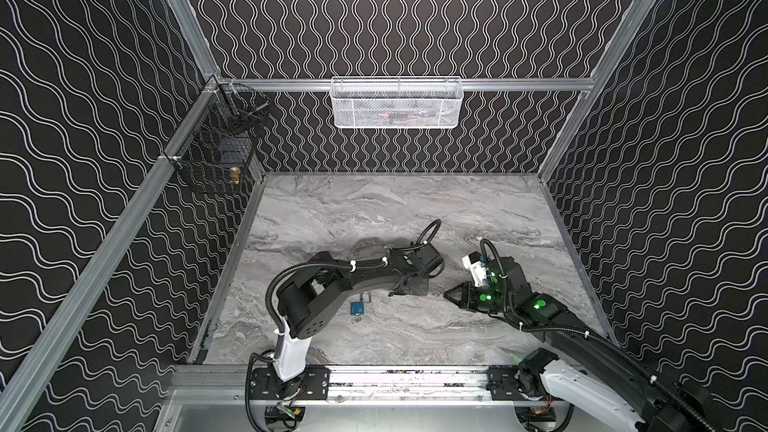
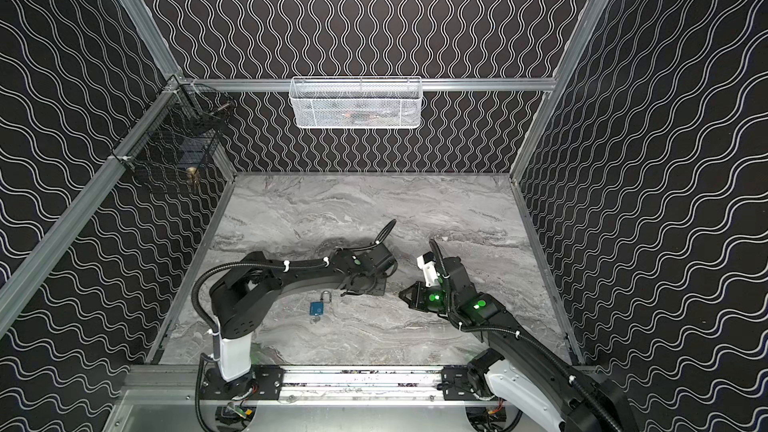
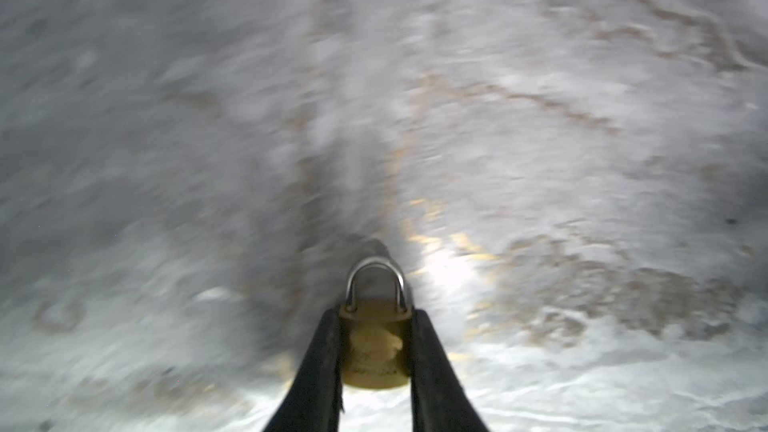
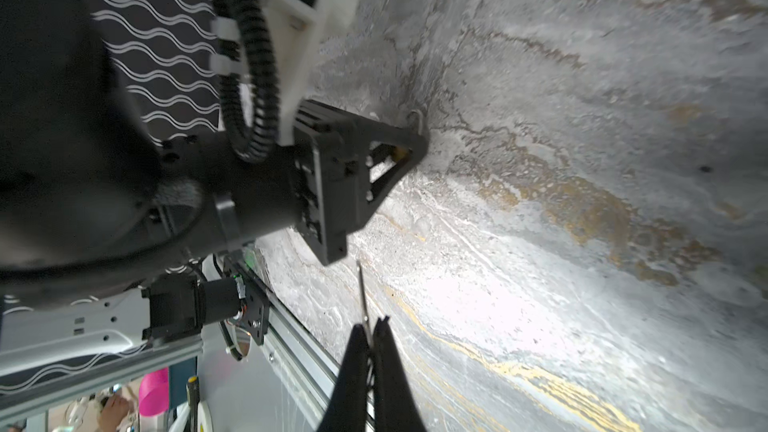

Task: Unlock with the key
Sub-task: 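Lift the brass padlock with the left gripper while the right holds the key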

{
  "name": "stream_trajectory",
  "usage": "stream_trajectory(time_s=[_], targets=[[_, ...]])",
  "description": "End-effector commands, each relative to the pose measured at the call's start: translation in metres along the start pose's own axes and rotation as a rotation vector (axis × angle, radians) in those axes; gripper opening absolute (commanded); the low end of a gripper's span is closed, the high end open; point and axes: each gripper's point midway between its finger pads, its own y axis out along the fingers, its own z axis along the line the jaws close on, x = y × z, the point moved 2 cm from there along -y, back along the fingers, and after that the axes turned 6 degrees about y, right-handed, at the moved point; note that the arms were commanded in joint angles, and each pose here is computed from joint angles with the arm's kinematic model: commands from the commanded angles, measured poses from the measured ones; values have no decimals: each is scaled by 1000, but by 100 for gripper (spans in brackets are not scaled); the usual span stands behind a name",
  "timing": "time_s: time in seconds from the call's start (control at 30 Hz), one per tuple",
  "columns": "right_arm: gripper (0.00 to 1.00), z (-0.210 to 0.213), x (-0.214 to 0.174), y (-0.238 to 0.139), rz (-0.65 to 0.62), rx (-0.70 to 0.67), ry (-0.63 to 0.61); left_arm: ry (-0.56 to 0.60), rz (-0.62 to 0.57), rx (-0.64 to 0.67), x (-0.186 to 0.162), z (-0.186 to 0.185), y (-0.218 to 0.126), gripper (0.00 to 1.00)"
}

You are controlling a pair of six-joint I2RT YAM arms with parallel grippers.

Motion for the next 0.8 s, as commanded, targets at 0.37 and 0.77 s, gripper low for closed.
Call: stream_trajectory(time_s=[0.37,0.77], targets=[[0,26,-30,34,137,129,-59,-173,184,229,-78,73,-22,26],[0,26,-31,34,132,121,-69,-165,217,221,-84,69,-20,40]])
